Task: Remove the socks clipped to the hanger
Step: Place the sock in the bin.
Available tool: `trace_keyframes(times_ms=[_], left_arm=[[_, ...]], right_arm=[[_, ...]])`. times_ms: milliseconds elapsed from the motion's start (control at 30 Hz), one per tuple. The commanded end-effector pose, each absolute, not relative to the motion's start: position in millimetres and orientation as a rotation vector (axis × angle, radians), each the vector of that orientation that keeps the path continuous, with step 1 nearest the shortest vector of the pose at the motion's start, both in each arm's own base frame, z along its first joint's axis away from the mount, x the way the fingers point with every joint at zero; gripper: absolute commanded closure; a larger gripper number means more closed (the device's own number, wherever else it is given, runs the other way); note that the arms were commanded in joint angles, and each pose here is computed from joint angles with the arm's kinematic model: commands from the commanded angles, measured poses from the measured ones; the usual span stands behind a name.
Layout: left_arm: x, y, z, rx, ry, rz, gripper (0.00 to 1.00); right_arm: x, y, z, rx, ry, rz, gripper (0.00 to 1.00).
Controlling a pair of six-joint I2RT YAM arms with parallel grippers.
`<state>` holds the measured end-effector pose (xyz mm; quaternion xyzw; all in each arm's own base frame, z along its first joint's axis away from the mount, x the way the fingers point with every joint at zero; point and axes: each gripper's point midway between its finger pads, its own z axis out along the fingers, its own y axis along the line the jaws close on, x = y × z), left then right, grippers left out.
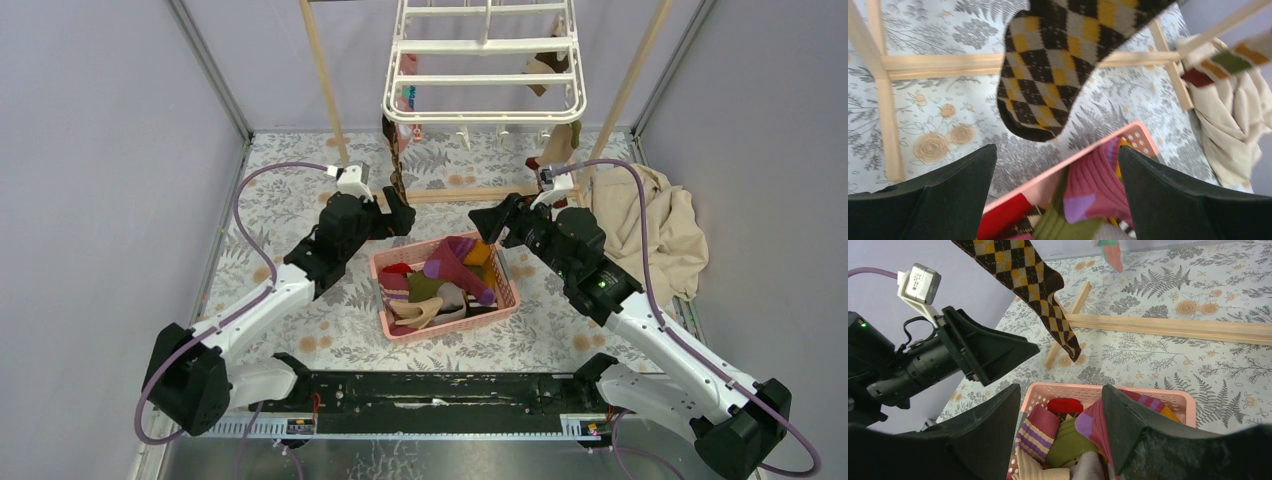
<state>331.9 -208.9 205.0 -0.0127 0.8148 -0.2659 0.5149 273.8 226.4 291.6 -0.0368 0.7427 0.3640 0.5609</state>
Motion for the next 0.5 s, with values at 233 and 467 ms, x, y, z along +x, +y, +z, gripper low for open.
trace_keyframes(times_ms=[233, 467], left_arm=[[396.2, -207.4, 213.4, -0.191, 1.688, -0.462, 0.01], [430.0, -215.8, 210.7, -0.223, 1.652, -0.332, 0.02]], right_arm=[[265.6, 224.5, 306.9, -0.108, 1.706, 0.896, 0.32], [255.8, 216.2, 307.6, -0.106, 1.709, 0.889, 0.32]])
